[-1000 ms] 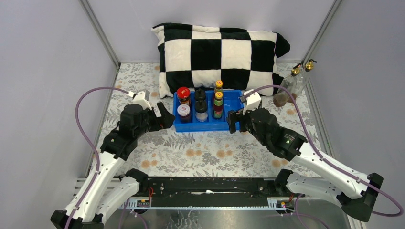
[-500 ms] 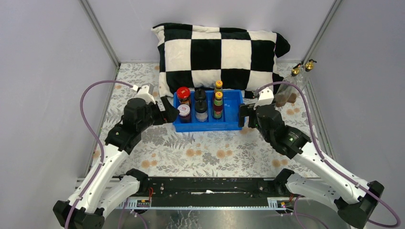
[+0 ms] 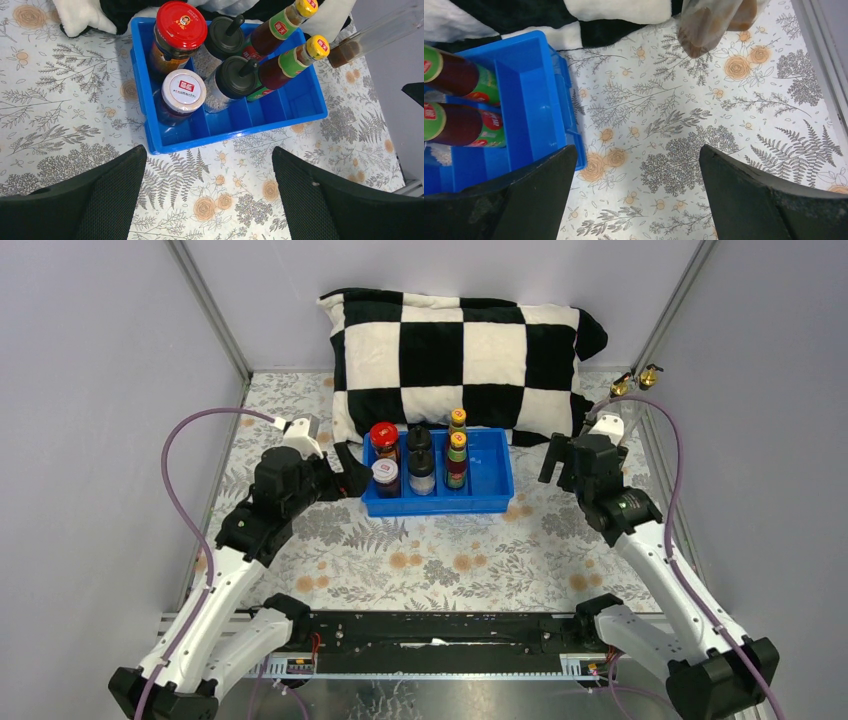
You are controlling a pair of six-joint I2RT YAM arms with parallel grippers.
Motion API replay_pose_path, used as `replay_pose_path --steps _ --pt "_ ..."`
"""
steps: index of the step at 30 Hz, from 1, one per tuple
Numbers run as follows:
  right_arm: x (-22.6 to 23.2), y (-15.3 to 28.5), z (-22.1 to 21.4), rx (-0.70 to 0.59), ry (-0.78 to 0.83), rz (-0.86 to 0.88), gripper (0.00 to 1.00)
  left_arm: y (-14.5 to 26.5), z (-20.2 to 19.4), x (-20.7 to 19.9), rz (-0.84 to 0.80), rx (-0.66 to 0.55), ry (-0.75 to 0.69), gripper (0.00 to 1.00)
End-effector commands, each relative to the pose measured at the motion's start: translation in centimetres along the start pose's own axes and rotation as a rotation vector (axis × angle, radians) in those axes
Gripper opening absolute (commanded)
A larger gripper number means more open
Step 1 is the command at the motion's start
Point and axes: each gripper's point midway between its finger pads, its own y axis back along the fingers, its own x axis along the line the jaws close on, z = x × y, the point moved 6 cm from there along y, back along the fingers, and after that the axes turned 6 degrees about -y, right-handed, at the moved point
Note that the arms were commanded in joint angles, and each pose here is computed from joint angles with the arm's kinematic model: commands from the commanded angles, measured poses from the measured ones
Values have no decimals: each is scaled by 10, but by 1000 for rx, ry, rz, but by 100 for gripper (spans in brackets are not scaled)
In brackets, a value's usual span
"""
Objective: Organize the condiment bottles
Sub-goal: Pick up the bottle from the center of the board.
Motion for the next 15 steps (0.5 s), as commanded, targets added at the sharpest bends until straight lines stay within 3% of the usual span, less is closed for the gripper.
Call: replay_pose_path --steps 1,7,15 --pt "9 -6 13 14 -61 83 100 4 10 -2 -6 -45 -28 99" --pt "12 -12 33 -22 -66 86 100 5 10 -2 -13 -53 -28 99" --pt "22 -13 104 -138 -71 0 99 6 9 -2 -12 -56 -28 99"
